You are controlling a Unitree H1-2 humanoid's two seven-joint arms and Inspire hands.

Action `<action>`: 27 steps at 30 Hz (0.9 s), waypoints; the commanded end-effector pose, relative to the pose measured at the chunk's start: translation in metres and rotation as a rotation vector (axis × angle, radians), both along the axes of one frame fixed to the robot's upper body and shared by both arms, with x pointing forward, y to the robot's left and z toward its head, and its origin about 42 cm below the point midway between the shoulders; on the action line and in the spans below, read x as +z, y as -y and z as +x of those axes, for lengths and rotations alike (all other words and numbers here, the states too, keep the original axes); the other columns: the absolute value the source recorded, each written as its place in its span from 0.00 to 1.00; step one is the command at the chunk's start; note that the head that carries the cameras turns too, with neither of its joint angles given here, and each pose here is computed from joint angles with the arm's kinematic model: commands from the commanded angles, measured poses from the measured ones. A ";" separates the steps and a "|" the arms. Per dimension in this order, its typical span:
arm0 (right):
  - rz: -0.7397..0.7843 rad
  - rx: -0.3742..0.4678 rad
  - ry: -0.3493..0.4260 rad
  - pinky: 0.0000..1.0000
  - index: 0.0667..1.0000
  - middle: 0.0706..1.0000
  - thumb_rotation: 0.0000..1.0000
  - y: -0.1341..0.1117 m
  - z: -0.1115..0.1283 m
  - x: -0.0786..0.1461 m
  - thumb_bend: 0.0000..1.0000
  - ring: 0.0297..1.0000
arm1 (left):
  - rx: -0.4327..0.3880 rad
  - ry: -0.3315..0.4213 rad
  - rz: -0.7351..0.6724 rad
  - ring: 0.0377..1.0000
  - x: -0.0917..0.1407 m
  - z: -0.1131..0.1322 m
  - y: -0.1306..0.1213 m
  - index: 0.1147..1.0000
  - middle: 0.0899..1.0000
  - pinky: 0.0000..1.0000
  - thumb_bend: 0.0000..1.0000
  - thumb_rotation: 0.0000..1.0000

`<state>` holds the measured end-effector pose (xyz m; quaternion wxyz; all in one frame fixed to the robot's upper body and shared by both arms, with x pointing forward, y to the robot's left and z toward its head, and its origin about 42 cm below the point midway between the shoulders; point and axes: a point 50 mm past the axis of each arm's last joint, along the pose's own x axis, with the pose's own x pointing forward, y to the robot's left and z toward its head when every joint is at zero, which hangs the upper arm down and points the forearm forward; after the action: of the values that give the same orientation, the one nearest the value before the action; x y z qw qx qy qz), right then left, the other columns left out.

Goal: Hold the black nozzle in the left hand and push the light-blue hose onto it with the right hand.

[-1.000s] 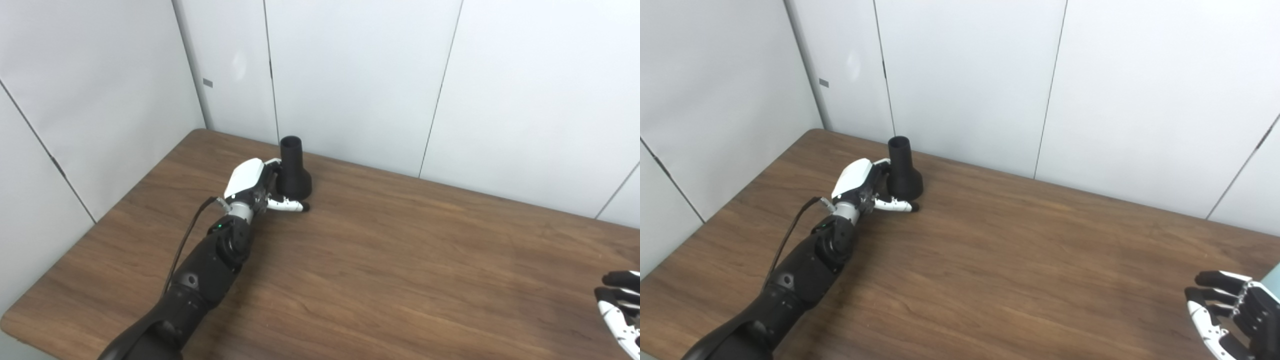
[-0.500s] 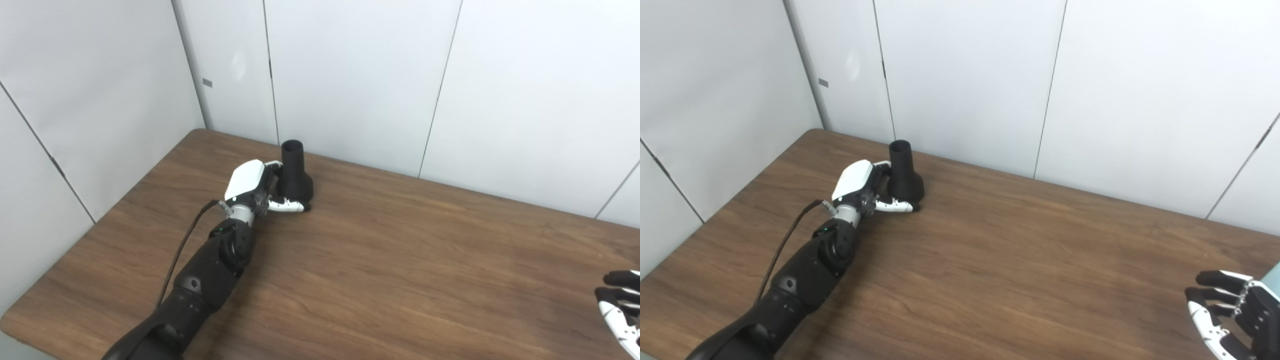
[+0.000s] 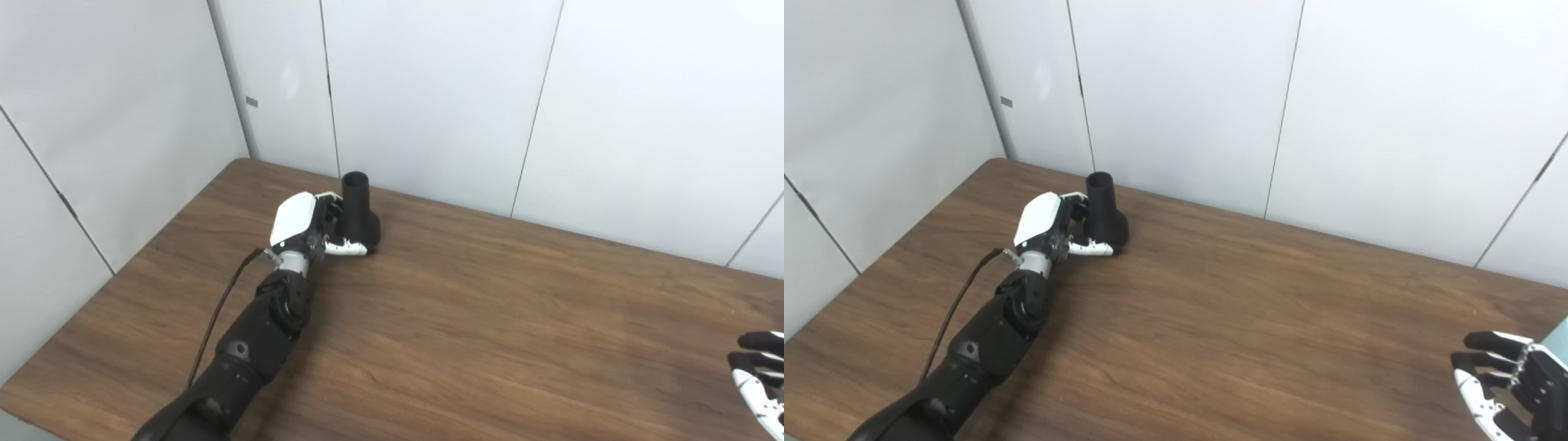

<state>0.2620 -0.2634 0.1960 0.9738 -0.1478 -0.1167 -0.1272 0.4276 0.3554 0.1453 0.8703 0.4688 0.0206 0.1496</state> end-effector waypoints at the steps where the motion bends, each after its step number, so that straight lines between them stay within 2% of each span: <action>1: -0.017 0.008 0.073 0.41 0.50 0.55 0.00 0.000 0.000 0.013 0.12 0.54 | -0.012 -0.106 -0.022 0.54 -0.028 -0.016 0.002 0.56 0.56 0.48 0.88 0.05; 5: -0.013 0.010 0.073 0.40 0.50 0.55 0.00 0.000 0.001 0.013 0.11 0.53 | -0.020 -0.099 -0.005 0.54 -0.025 -0.017 0.003 0.53 0.55 0.49 0.86 0.01; 14: -0.009 0.012 0.071 0.40 0.51 0.56 0.00 0.000 0.001 0.012 0.13 0.53 | -0.025 -0.096 0.016 0.49 -0.026 -0.018 0.002 0.50 0.50 0.44 0.85 0.00; 15: -0.010 0.012 0.072 0.39 0.51 0.55 0.00 0.000 0.001 0.012 0.13 0.53 | -0.024 -0.094 0.016 0.48 -0.027 -0.018 0.001 0.46 0.49 0.43 0.69 0.02; 16: -0.008 0.014 0.073 0.39 0.51 0.55 0.00 0.000 0.001 0.011 0.12 0.52 | -0.024 -0.091 0.019 0.46 -0.028 -0.018 0.000 0.45 0.45 0.42 0.59 0.01; 17: -0.005 0.013 0.072 0.39 0.51 0.56 0.00 0.000 0.001 0.012 0.12 0.52 | -0.027 -0.088 0.023 0.45 -0.029 -0.018 -0.001 0.45 0.43 0.41 0.56 0.00; 25: 0.001 0.018 0.072 0.40 0.51 0.56 0.00 -0.001 0.002 0.012 0.13 0.54 | -0.063 -0.080 0.088 0.36 -0.029 -0.021 0.001 0.45 0.39 0.33 0.52 0.00; 27: -0.001 0.018 0.072 0.40 0.51 0.56 0.00 -0.001 0.002 0.012 0.13 0.54 | -0.075 -0.086 0.092 0.37 -0.029 -0.021 0.001 0.45 0.41 0.33 0.51 0.00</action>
<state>0.2623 -0.2631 0.1954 0.9755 -0.1403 -0.1162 -0.1236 0.4191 0.3556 0.1406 0.8525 0.5054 -0.0065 0.1335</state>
